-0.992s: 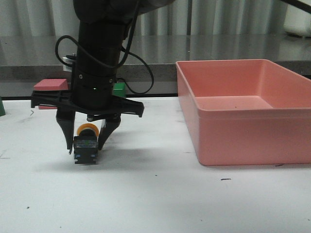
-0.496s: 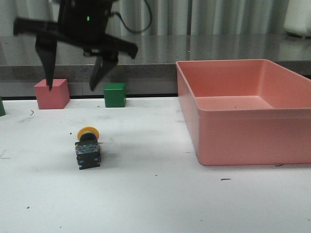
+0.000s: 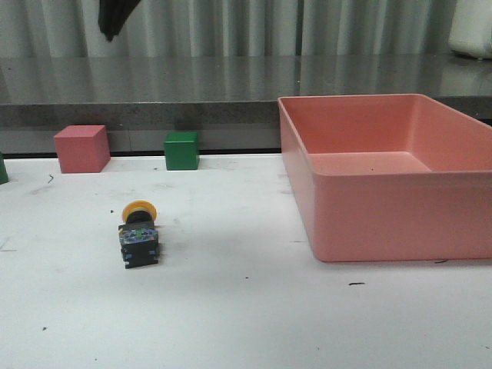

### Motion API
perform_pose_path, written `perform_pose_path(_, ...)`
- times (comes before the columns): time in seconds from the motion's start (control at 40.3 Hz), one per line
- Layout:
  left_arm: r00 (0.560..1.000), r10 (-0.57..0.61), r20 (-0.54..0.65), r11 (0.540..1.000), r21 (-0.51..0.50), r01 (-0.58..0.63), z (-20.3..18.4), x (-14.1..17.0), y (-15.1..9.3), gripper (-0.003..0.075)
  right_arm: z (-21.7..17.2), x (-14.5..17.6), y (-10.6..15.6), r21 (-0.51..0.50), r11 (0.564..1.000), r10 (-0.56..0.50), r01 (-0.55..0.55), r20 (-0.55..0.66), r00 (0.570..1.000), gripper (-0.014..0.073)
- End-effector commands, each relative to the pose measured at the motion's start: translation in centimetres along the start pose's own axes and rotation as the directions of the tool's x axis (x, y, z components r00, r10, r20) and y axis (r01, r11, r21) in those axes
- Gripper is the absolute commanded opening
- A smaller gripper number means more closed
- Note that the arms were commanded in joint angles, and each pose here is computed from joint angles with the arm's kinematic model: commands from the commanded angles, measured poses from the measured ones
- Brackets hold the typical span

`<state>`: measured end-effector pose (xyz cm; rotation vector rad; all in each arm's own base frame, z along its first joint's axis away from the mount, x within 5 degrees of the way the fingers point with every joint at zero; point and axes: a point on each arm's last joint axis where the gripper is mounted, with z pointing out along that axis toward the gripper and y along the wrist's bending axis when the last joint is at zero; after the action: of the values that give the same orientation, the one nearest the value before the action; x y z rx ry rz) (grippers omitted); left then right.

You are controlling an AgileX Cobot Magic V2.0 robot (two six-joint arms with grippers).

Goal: Place and stand button with both arms
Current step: 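Withdraw the right gripper upward away from the button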

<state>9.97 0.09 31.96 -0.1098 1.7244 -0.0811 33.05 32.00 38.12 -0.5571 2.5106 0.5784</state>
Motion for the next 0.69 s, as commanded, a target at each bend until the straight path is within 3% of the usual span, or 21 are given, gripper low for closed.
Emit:
perform_pose_path(0.0,0.995,-0.011,0.101,1.000,0.014,0.010,-0.2,-1.9,-0.2,0.0659,-6.6,-0.3,-0.5,0.005,0.999,-0.037,0.036,0.060,0.998,-0.0063)
perform_pose_path(0.273,0.995,-0.011,0.101,1.000,0.014,0.010,-0.2,-1.9,-0.2,0.0659,-12.7,1.1,-6.1,0.131,0.991,0.021,-0.034,0.102,0.995,-0.0063)
perform_pose_path(0.496,0.995,-0.011,0.101,1.000,0.014,0.010,-0.2,-1.9,-0.2,0.0659,-16.2,6.2,-12.1,0.361,0.925,0.107,-0.121,0.058,0.992,-0.0063)
perform_pose_path(0.669,0.995,-0.011,0.101,1.000,0.014,0.010,-0.2,-1.9,-0.2,0.0659,-17.7,11.4,-14.6,0.423,0.889,0.163,-0.174,0.063,0.985,-0.0063)
